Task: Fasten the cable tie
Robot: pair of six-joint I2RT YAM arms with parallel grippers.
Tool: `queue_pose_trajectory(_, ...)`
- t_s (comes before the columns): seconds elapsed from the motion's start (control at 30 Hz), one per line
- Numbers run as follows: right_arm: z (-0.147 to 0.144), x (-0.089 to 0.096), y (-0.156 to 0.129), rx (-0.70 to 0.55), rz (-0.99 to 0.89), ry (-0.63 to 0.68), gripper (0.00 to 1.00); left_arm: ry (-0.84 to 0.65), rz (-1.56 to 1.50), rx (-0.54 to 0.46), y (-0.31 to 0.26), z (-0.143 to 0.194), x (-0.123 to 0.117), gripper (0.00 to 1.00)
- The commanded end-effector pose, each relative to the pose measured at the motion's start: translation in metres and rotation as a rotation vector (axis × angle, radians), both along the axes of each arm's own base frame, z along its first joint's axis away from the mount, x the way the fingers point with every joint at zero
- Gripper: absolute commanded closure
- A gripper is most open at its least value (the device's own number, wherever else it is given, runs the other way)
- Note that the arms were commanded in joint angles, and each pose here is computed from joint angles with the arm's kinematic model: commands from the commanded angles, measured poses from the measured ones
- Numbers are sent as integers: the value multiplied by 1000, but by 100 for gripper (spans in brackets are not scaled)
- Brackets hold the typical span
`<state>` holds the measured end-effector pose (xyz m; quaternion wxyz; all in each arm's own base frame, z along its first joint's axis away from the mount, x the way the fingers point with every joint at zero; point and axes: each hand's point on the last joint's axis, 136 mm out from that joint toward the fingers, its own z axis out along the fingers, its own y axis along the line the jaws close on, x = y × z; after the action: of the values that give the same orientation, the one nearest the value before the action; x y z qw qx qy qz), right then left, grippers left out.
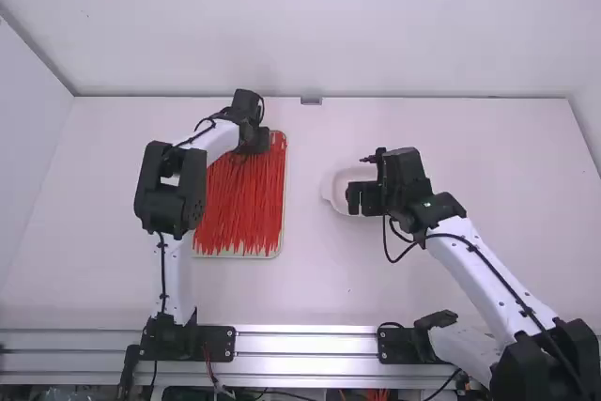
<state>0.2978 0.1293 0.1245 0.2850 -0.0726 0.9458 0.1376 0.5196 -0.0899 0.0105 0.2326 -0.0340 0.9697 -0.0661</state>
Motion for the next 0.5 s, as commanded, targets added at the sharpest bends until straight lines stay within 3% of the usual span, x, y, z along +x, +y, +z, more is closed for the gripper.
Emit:
queue_pose_trajectory(0.0, 18, 7, 1, 13, -4, -48, 1, 13, 10, 11, 1, -7, -3, 92)
queue_pose_trajectory(0.47, 19, 8, 2, 15, -4, -52, 2, -12, 42, 38, 4, 36, 4, 98)
